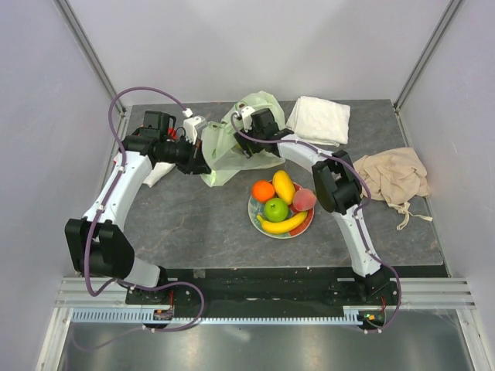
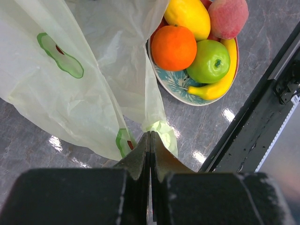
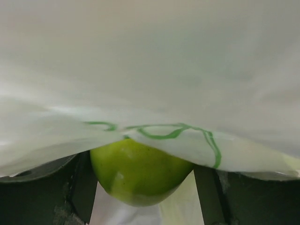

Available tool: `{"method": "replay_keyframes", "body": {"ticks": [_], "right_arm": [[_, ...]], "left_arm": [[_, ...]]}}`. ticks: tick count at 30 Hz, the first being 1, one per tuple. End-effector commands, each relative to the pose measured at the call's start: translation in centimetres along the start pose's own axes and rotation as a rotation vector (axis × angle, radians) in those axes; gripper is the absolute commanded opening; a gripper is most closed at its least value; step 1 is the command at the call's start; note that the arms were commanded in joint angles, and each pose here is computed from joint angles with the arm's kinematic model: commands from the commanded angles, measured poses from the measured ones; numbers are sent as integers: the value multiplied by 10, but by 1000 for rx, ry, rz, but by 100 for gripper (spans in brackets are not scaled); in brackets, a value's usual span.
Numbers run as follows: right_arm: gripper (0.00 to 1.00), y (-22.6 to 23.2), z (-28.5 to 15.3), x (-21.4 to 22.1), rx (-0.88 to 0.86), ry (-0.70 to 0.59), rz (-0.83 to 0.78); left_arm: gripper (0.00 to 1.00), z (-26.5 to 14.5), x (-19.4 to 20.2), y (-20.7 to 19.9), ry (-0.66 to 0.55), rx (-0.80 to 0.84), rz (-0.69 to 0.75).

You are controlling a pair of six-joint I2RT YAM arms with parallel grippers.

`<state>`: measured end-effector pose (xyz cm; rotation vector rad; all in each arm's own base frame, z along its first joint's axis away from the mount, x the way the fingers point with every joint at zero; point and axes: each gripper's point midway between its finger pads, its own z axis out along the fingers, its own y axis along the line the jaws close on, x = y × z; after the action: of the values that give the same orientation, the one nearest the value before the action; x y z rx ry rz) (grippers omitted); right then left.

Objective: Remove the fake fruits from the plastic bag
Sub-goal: Take out the fake fruit from the plastic bag, then place the fake fruit on the plate.

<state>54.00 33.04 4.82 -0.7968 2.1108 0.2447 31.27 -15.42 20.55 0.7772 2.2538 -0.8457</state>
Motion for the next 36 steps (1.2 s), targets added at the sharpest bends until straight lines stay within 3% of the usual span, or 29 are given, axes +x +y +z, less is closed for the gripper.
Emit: {"method": "replay_keyframes", "body": {"ticks": [1,7,11,15,22,36], "right_arm": [[60,10,-69,-89,-110,-197,4],[61,32,-145,-94,-294,-194,-6],[62,52,-166,-48,-422,-78,-9],[61,60,-186,-17,-489,-42,-43],[60,72,-231,6,-553,-67,-201],[60,67,-296,58,-565,20,-440]], "left_arm": [[2,-3,-12,3,-16,-25,28],[2,-5,-16,10,-15,-66,32],[2,-5,-22,21,-15,-112,41],[2,-8,-30,28,-23,-149,55],[2,-4,-37,34,-20,-150,56],[2,-2,-25,40,18,-167,72]]}}
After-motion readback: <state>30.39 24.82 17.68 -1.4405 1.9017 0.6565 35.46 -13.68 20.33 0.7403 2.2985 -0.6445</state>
